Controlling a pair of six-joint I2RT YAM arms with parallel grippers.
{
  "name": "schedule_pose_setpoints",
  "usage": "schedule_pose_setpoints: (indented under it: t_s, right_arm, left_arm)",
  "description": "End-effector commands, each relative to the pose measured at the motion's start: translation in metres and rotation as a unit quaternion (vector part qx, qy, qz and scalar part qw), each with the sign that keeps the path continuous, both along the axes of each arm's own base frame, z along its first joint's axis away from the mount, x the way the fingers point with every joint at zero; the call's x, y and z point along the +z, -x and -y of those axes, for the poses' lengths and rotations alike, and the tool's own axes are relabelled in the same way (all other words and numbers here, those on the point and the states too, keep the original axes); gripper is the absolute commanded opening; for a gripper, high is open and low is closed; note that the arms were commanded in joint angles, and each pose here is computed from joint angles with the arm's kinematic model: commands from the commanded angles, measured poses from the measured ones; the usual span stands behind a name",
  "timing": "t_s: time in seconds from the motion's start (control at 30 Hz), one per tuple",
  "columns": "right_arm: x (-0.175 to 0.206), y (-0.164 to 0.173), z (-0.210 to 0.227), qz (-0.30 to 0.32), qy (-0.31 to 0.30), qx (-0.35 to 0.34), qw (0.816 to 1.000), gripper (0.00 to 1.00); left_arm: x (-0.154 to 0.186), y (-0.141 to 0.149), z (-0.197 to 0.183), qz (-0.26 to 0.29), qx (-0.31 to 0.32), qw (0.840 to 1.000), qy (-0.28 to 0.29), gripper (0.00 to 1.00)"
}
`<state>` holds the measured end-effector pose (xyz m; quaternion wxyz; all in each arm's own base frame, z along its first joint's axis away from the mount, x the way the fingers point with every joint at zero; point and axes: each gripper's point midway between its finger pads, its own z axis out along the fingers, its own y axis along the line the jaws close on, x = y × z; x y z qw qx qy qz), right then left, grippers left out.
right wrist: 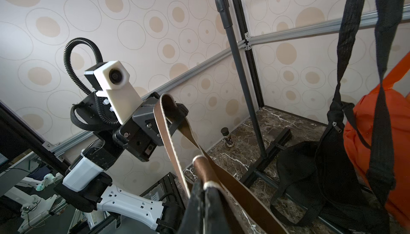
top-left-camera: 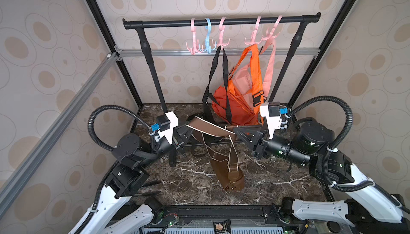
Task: Hang the bag on a hook
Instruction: Pick up the bag from the center of the board.
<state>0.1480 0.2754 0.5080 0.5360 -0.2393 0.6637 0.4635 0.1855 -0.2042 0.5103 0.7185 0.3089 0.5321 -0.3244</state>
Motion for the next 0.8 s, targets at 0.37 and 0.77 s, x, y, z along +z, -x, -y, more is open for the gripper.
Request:
schedule_pose_setpoints:
  t_s: [0.37, 0.77]
  right_arm:
    - [0.057, -0.004, -0.001, 0.139, 0.049, -0.014, 0.989, 0.48]
    - [0.04, -0.031, -0.053, 0.265, 0.139, -0.019, 0.954, 0.66]
  left_arm:
    - [0.078, -0.051, 0.011, -0.022, 0.069, 0.997, -0.02, 0.0]
    - [0.067, -0.079, 0.015, -0.042, 0.141, 0.985, -0.092, 0.0]
